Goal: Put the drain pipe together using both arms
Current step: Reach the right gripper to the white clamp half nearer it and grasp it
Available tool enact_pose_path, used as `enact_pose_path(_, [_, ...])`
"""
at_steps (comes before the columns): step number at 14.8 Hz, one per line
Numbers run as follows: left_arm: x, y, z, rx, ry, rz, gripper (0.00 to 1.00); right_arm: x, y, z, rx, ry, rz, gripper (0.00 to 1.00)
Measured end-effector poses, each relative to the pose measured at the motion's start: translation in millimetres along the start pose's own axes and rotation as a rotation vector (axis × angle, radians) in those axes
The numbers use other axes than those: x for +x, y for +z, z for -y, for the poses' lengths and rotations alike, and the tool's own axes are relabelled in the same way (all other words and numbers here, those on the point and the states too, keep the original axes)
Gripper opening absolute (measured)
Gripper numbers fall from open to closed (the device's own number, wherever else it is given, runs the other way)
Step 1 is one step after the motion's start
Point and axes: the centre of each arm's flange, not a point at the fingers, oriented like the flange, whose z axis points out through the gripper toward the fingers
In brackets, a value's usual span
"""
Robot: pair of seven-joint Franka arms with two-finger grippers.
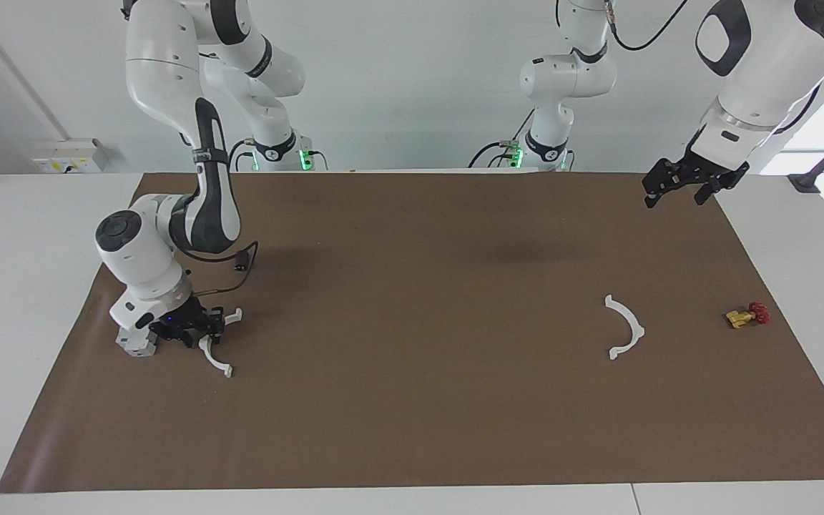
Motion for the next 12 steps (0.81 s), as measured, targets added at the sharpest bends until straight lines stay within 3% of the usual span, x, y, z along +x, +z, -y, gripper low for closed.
enact_pose_path(1, [0,0,0,0.0,0.001,-0.001,1.0,0,0,0,0.0,-0.001,0.0,0.42])
enact_pose_path(2, [0,-1,-1,0.0,0.002,-0.001,1.0,0,1,1,0.0,-0.001,0.001,0.42])
enact_pose_path(4, [-1,-1,-1,0.0,0.001,-0.001,1.0,0,0,1,0.001,-0.003,0.0,0.24])
enact_pose_path(5, [-1,-2,0,0.0,0.0,-0.002,1.0,1,0,1,0.0,-0.004,-0.001,0.2])
enact_pose_path(9, [1,-4,0,0.0,0.0,-0.026,1.0,19,-23,14,0.011,-0.031,0.009,0.2])
enact_pose_path(12, [12,8,0,0.0,0.024,-0.062,1.0,54,-63,93,0.028,-0.017,0.055,0.2])
